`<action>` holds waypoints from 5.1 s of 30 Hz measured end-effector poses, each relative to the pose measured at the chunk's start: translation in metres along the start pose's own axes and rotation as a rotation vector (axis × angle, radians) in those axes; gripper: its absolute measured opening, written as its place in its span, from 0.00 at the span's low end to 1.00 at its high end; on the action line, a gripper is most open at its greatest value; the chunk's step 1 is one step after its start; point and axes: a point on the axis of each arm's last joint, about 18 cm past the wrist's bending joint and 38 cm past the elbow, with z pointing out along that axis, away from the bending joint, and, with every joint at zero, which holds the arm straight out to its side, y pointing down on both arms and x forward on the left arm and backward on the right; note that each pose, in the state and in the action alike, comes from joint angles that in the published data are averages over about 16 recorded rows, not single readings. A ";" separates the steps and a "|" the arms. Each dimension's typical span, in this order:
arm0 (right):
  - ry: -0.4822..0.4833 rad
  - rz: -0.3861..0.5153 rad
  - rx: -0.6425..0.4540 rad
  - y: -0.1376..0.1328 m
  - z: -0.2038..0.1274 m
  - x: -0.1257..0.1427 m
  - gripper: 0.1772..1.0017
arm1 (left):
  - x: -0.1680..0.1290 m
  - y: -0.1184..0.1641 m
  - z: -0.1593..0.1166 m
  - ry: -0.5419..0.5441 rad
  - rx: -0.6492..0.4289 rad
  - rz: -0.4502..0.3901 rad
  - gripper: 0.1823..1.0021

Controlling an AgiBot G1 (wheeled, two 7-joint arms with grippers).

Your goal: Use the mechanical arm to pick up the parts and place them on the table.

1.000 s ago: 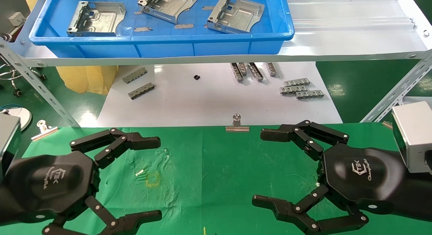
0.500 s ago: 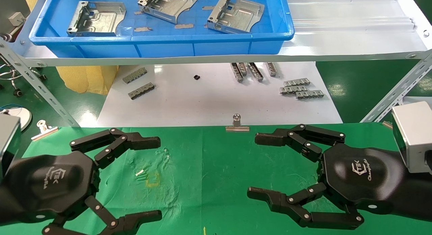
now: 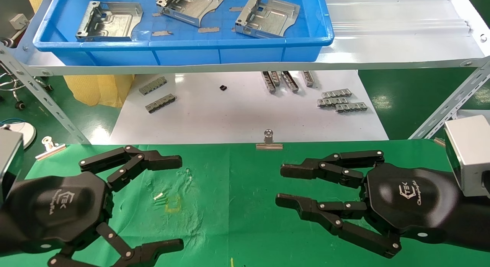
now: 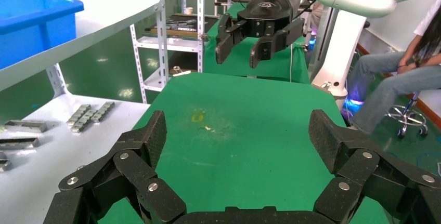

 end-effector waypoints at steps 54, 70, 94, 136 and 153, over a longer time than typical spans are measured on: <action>0.000 0.000 0.000 0.000 0.000 0.000 0.02 | -0.300 -0.106 0.073 -0.833 -0.149 0.026 1.00; 0.000 0.000 0.000 0.000 0.000 0.000 0.02 | -0.310 -0.092 0.089 -0.902 -0.210 -0.016 0.93; 0.000 0.000 0.000 0.000 0.000 0.000 0.33 | -0.309 -0.083 0.097 -0.893 -0.187 -0.026 0.36; 0.000 0.000 0.000 0.000 0.000 0.000 1.00 | -0.171 -0.050 0.018 -0.143 -0.363 0.414 0.12; 0.000 0.000 0.000 0.000 0.000 0.000 1.00 | -0.158 0.081 0.016 0.006 -0.664 0.411 0.12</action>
